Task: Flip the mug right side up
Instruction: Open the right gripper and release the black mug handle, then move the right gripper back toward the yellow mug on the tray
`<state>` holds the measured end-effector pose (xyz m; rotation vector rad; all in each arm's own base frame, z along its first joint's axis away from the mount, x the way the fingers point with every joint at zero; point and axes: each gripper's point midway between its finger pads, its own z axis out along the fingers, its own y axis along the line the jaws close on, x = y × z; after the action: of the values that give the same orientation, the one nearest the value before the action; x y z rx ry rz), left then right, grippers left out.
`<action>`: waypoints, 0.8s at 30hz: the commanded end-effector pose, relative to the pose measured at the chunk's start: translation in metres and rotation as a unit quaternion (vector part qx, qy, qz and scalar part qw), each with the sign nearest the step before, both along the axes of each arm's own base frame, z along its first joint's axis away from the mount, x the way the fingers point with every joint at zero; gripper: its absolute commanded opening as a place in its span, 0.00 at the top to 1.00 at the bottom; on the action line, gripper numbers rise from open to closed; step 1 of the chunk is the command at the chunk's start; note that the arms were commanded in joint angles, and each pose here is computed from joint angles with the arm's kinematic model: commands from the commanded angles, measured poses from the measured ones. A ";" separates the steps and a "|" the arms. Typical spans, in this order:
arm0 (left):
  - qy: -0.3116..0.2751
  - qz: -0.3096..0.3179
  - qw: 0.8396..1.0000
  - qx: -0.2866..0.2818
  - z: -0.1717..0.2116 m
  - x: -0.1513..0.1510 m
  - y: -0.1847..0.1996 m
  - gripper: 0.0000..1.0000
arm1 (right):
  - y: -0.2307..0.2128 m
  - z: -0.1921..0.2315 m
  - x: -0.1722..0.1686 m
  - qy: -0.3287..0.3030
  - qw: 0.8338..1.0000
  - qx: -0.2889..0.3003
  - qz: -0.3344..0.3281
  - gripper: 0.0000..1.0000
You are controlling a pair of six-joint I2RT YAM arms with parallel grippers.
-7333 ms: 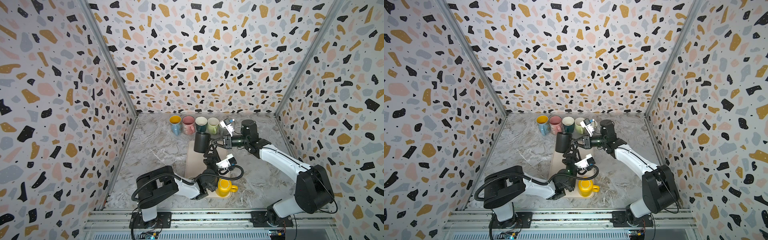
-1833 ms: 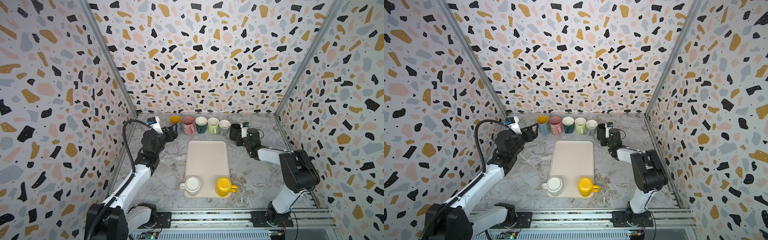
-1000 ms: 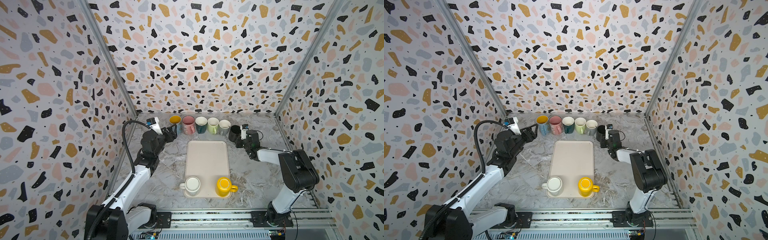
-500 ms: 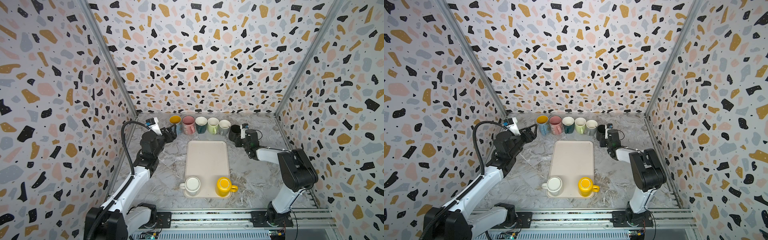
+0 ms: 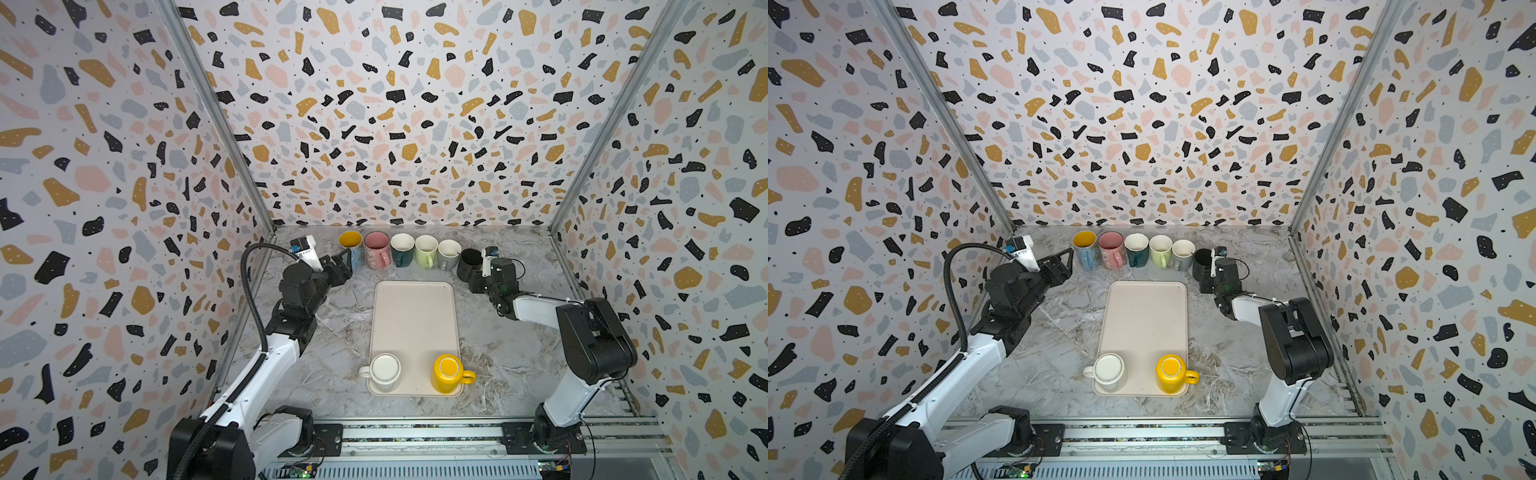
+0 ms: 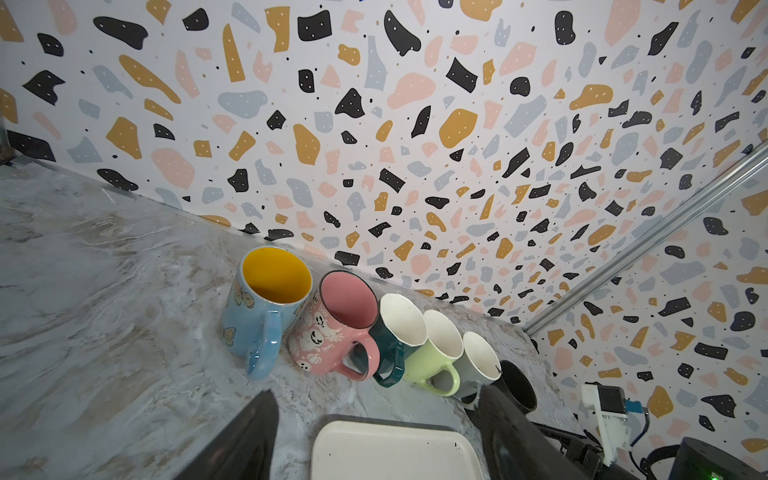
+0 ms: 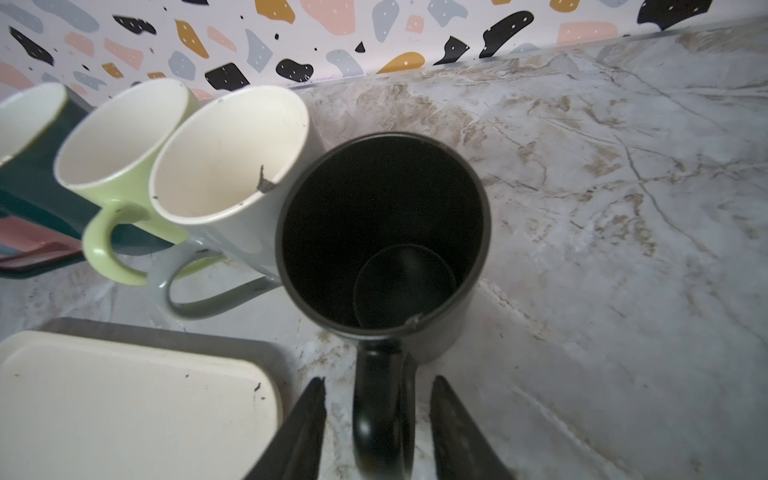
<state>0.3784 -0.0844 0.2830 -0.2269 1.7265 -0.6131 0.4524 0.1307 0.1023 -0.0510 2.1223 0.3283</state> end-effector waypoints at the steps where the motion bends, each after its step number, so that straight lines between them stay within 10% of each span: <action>1: -0.036 0.009 0.999 0.002 0.025 -0.002 0.005 0.23 | 0.009 0.055 -0.009 -0.069 0.997 0.029 0.023 0.47; 7: -0.056 0.026 0.998 -0.011 0.046 -0.001 0.011 0.23 | 0.012 0.095 -0.039 -0.064 0.995 0.068 0.032 0.43; 14: -0.054 0.045 0.997 -0.034 0.041 -0.004 0.017 0.22 | 0.032 0.112 -0.103 0.106 0.972 0.204 0.058 0.49; 19: -0.048 0.043 0.997 -0.046 0.031 -0.007 0.016 0.22 | 0.040 0.104 -0.157 0.238 0.905 0.348 0.061 0.50; 24: -0.054 0.050 0.996 -0.047 0.030 -0.015 0.020 0.22 | 0.048 0.089 -0.210 0.363 0.801 0.475 0.037 0.55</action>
<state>0.3691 -0.0705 0.2957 -0.3305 1.6530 -0.6194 0.2862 0.1625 0.1991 0.4056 2.3005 1.3097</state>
